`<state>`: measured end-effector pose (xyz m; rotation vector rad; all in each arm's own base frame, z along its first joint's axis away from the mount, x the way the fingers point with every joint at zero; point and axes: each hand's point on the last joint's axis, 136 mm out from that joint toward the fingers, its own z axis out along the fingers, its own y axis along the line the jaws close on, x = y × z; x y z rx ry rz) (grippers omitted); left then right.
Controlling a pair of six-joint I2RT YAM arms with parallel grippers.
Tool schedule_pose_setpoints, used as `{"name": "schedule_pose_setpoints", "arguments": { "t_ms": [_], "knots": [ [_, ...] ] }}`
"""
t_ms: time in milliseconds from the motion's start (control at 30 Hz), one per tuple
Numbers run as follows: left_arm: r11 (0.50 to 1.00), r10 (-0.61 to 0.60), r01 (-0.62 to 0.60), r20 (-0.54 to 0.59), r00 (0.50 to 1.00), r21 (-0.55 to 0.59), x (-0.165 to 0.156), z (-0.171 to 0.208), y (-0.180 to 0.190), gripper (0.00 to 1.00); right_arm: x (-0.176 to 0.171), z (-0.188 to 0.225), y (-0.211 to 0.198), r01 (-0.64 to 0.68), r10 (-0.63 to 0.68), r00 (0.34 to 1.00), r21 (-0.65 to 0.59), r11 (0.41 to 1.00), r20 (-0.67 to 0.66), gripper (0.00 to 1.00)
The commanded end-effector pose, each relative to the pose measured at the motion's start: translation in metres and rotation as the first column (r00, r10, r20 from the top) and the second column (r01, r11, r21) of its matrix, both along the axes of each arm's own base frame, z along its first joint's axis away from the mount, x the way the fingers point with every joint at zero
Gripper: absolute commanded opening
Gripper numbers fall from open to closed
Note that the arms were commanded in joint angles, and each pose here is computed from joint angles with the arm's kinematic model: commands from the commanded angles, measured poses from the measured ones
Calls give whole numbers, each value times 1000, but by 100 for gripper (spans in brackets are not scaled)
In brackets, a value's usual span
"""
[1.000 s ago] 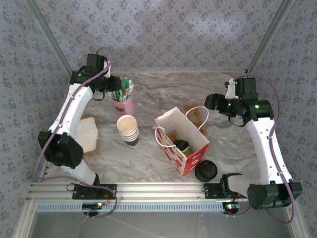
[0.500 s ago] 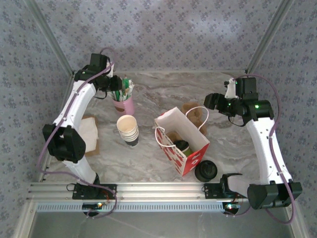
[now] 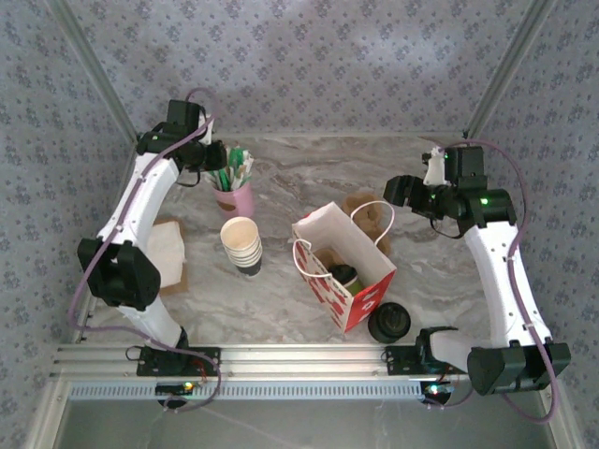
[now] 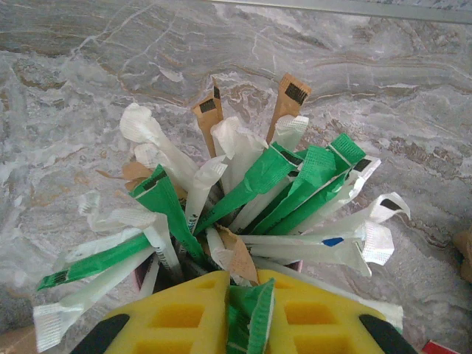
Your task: Pack the takeout coffee
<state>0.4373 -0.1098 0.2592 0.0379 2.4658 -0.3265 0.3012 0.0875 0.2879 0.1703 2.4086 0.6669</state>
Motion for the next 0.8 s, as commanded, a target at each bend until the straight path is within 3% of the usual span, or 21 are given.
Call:
{"name": "schedule_pose_setpoints", "arguments": {
  "t_ms": [0, 300, 533, 767],
  "knots": [
    [1000, -2, 1, 54, 999, 16, -10, 24, 6, 15, -1, 3, 2, -5, 5, 1000, 24, 1000, 8, 71],
    [999, 0, -4, 92, 996, 43, -21, 42, 13, 16, -2, 4, 4, -11, 10, 1000, 31, 999, 13, 71],
    [999, -21, 19, 64, 998, 36, -17, 29, 8, 17, -2, 2, 7, -18, 17, 1000, 35, 999, 12, 71],
    [1000, -22, 22, 35, 999, 16, -17, 16, 5, 28, -3, 1, 9, -25, 25, 1000, 38, 999, 9, 71]
  ]
}}
